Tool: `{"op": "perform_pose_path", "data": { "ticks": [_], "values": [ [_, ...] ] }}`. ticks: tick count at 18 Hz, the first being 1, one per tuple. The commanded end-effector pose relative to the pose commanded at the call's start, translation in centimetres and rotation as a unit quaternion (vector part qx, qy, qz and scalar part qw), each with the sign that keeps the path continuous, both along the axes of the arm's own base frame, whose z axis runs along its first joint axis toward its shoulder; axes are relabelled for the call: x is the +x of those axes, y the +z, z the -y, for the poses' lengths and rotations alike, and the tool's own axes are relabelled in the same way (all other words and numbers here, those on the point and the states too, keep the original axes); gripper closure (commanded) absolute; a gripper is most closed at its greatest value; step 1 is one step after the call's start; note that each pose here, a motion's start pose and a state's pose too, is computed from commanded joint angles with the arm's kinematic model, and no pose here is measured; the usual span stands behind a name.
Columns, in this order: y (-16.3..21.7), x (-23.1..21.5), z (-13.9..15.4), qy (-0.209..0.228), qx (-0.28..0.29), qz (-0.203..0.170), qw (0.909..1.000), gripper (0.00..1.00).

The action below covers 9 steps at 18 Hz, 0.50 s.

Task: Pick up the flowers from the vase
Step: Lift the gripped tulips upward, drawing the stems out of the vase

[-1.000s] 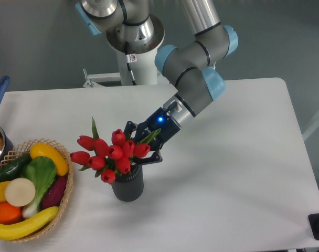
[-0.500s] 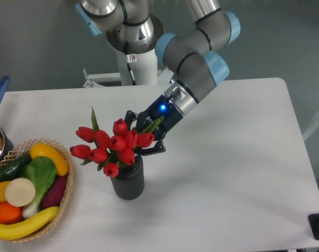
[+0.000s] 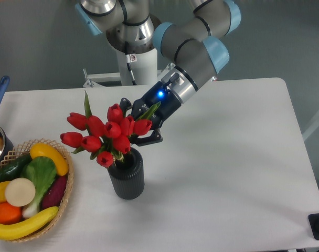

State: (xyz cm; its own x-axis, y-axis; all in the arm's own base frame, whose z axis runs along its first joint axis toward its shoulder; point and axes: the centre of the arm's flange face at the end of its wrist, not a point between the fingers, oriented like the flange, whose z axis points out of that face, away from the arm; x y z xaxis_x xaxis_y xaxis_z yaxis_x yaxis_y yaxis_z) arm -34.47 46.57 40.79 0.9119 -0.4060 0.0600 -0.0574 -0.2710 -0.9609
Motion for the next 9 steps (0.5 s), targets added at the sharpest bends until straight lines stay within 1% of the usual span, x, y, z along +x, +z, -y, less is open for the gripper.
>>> {"op": "perform_pose_path", "data": {
  "ticks": [9],
  "values": [
    [4.6,-0.8,-0.4,0.013,0.006,0.008,0.9999,0.74]
  ]
}}
